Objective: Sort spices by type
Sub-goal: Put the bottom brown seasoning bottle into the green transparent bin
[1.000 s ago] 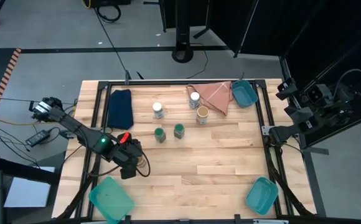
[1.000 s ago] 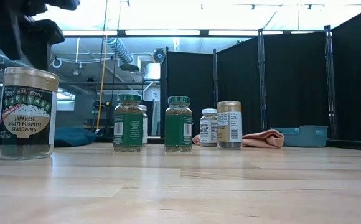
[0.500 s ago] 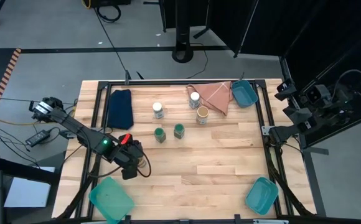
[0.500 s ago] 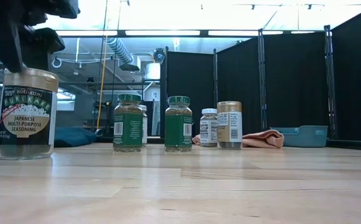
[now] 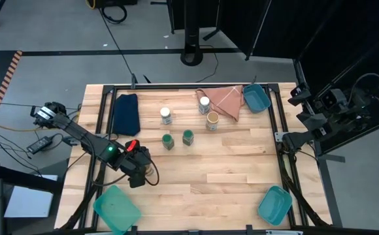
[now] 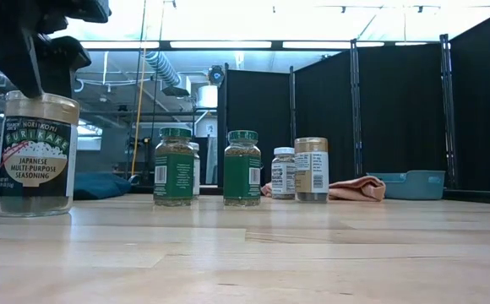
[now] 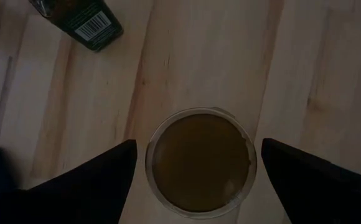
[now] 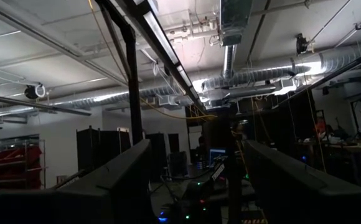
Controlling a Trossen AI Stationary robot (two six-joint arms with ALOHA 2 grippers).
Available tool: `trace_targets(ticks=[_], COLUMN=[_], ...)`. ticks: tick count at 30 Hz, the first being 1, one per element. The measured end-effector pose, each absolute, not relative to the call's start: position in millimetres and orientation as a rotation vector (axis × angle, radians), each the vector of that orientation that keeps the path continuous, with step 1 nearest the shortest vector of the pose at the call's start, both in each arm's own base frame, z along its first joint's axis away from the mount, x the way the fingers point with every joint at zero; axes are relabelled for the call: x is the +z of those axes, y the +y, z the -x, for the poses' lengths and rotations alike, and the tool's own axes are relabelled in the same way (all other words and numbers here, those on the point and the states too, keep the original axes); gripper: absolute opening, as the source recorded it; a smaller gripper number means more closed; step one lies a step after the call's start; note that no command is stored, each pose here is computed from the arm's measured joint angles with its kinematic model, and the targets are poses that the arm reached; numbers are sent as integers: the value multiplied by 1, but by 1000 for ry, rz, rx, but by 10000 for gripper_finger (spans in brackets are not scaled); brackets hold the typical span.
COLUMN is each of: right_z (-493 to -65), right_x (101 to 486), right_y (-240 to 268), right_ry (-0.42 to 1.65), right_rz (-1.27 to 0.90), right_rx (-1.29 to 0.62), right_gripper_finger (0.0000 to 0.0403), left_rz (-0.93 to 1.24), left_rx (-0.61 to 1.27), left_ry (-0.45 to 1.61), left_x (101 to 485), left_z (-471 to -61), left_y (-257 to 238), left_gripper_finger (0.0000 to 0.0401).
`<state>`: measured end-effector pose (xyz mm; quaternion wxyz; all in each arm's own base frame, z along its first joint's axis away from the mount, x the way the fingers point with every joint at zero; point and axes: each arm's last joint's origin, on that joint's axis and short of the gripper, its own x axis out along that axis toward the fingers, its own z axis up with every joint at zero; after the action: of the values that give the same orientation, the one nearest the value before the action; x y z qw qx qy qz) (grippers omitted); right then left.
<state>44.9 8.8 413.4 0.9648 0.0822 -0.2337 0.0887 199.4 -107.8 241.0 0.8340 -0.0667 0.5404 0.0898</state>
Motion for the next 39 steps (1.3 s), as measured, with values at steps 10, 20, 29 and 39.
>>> trace_targets(ticks=[10, 20, 29, 39], right_z=[-45, -45, -45, -45], right_x=[413, 413, 413, 413], right_y=[9, 9, 9, 9], right_ry=[-473, -473, -473, -474], right_rz=[-166, -166, -166, -166], right_rx=[179, 179, 179, 179], right_gripper_finger=[263, 263, 263, 263], left_rz=[139, 138, 97, 105], left_rx=[190, 188, 176, 168], left_ry=[1145, 1149, 1211, 1208], left_x=[241, 241, 228, 218], left_z=[-199, -199, -206, -216], left_y=[-108, -108, -112, -119], left_gripper_finger=[351, 351, 351, 351])
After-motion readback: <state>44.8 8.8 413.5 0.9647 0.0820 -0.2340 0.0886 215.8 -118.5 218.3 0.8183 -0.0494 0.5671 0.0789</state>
